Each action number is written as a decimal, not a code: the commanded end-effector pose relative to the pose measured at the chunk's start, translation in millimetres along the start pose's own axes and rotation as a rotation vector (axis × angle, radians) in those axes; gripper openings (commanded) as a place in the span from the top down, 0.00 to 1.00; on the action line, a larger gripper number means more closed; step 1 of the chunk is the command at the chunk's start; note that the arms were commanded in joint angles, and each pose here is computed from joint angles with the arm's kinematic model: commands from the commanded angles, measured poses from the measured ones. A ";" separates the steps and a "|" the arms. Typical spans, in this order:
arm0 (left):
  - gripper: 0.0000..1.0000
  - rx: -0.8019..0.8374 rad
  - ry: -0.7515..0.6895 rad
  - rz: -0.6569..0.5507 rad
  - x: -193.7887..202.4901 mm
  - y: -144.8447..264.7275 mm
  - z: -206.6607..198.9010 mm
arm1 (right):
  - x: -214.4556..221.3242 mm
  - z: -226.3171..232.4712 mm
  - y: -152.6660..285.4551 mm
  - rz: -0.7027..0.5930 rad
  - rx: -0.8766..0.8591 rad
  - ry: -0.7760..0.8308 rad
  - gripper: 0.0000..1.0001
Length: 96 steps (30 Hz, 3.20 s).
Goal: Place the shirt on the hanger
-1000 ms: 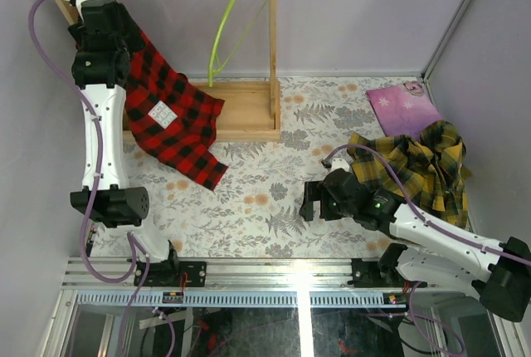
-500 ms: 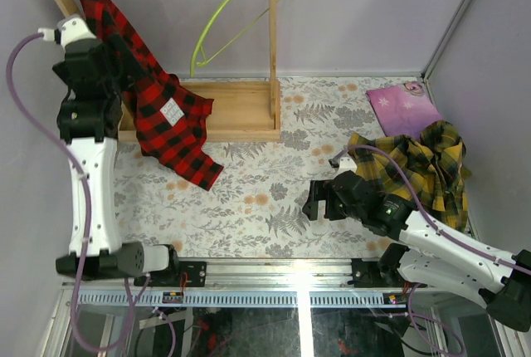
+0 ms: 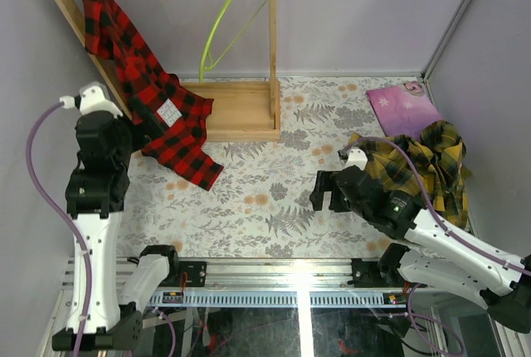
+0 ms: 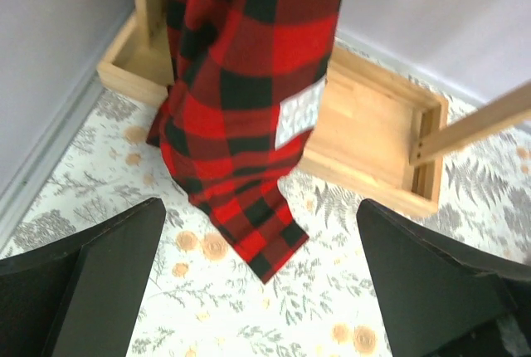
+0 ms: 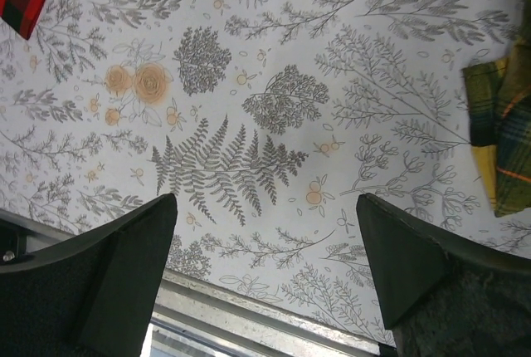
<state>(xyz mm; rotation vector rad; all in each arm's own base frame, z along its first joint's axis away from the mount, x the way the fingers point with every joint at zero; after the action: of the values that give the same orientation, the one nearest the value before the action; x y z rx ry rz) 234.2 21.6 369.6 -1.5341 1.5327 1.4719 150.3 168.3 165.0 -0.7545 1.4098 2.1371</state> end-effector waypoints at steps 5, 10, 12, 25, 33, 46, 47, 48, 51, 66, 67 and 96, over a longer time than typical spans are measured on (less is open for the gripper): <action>0.00 0.035 0.015 0.102 65.7 4.6 11.9 | -28.6 -7.3 16.6 -0.119 0.081 -0.019 0.03; 0.00 -0.030 0.165 0.132 100.3 -8.5 21.5 | -22.7 2.3 13.2 -0.095 0.012 -0.045 0.03; 0.00 -0.058 0.232 0.119 111.0 -17.9 25.0 | -17.9 6.0 11.2 -0.076 -0.017 -0.063 0.03; 0.00 -0.155 0.314 0.099 176.9 -101.9 41.6 | 5.5 28.3 8.8 -0.041 -0.265 -0.178 0.01; 0.06 -0.204 0.334 0.156 207.3 -159.6 41.7 | -0.4 23.3 17.0 -0.074 -0.251 -0.150 0.01; 0.34 -0.078 0.151 -0.008 139.6 -245.6 27.4 | 6.2 14.9 14.0 -0.075 -0.228 -0.128 0.00; 0.34 -0.064 0.141 -0.016 133.8 -251.3 24.8 | 5.8 14.9 13.6 -0.074 -0.224 -0.122 0.00; 0.33 -0.056 0.133 -0.030 126.9 -256.9 23.3 | 5.1 14.9 13.2 -0.073 -0.219 -0.112 0.00; 0.30 -0.025 0.131 -0.074 104.2 -274.6 16.9 | 4.9 13.7 9.8 -0.065 -0.197 -0.091 0.01; 0.11 0.257 0.179 -0.218 24.9 -351.5 -41.6 | 10.2 16.9 -11.7 -0.006 -0.148 -0.030 0.01; 0.10 0.277 0.176 -0.236 20.4 -353.5 -45.4 | 10.7 16.5 -13.1 -0.004 -0.144 -0.026 0.01; 0.01 0.044 0.372 -0.055 112.7 -273.6 7.8 | 12.7 10.3 -2.5 -0.013 -0.143 -0.058 0.01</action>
<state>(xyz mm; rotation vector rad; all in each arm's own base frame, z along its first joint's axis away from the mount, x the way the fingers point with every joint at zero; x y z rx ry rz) 480.9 40.5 167.2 -1.7388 1.7438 1.1400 138.1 178.4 147.3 -0.7535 1.2822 2.2648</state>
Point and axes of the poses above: each gripper's point midway between its finger pads, its own y axis back along the fingers, its own z axis along the line the jaws close on, x = y × z, the point moved 4 cm from there along y, back along the fingers
